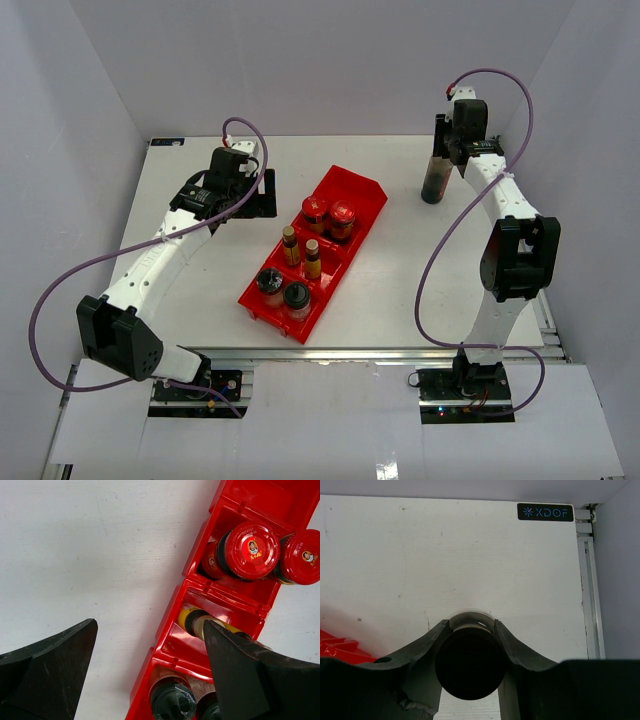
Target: Organize the condiment bottles
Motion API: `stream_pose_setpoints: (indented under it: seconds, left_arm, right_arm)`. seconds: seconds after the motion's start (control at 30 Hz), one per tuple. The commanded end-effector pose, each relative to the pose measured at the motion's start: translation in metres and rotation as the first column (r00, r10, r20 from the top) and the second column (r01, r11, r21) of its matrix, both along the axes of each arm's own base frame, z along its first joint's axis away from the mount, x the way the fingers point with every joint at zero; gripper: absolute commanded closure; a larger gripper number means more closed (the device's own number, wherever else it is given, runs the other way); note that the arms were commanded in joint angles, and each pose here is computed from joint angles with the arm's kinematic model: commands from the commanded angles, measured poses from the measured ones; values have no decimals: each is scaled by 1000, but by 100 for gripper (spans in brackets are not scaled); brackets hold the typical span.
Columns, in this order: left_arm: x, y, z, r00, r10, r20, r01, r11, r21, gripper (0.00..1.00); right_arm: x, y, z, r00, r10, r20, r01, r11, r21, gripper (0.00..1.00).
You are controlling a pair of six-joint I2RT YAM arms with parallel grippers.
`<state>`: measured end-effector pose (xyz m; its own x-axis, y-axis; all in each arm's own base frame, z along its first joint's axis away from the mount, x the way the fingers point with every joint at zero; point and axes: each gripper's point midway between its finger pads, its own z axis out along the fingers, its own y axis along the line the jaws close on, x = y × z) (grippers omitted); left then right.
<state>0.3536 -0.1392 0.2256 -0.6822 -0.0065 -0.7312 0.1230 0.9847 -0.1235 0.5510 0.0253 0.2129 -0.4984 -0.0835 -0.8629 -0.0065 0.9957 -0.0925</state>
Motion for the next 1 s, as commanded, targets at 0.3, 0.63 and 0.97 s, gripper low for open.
stream_pose_setpoints:
  seconds: [0.3,0.63,0.97]
  left_arm:
    - [4,1,8,1000,9,28,-9,1000,-8,2]
    - [6,0,10,999,9,33,-9,1000,-11,2]
    - [7,0,12,999,14,32,-14,1000,-14,2]
  right_arm:
    - [-7,9,64,987,83,139,-83,997,-1,92]
    - [-26,32,107,964,138,227,-140,990,-7,92]
    - [-49,95,148,925,248,288,-249,968,-36,92]
